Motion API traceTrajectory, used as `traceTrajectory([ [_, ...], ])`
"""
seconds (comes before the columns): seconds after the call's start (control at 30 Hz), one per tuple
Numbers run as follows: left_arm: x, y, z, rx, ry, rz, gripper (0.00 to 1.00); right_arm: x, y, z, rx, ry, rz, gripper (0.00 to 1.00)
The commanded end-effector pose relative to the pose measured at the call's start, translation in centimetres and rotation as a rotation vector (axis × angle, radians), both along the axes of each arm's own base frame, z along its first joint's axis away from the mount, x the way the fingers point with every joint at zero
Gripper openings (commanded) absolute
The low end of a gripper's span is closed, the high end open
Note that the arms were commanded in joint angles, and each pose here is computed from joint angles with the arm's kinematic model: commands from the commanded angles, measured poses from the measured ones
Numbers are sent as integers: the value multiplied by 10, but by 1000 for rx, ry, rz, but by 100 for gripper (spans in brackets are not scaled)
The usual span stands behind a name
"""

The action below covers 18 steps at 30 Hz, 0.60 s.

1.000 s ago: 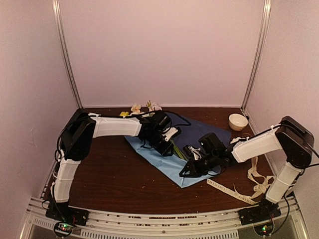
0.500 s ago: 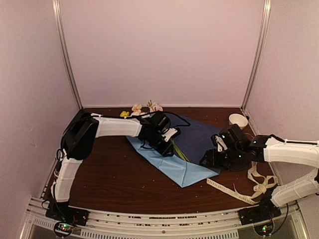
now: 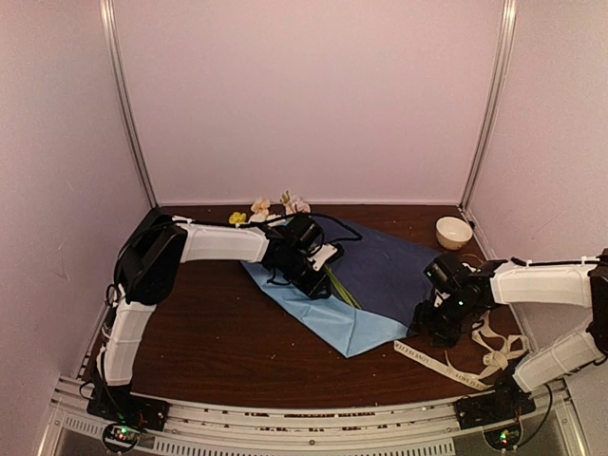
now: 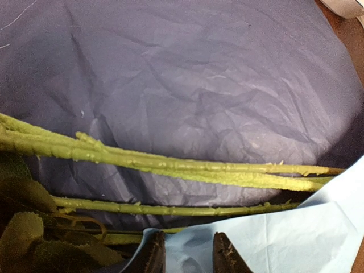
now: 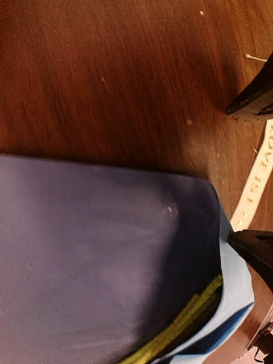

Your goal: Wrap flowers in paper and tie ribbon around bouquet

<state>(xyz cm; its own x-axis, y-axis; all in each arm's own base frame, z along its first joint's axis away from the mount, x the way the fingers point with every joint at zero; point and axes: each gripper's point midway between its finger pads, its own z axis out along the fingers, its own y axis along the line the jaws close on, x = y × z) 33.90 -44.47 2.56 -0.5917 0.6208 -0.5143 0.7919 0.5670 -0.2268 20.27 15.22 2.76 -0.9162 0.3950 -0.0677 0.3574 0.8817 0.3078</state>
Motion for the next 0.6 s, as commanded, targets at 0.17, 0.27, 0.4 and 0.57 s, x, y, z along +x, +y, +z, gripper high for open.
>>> traceTrajectory([
  [0.17,-8,22,-31,102,37,16,32,14,19,-24,232,45,-22,61],
  [0.27,-7,23,-30,104,33,18,32,20,32,-21,308,33,-8,57],
  [0.4,-6,25,-32,113,30,20,32,31,35,-8,346,-59,-23,50],
  [0.57,-4,27,-32,116,27,23,32,31,29,2,358,-135,-43,47],
])
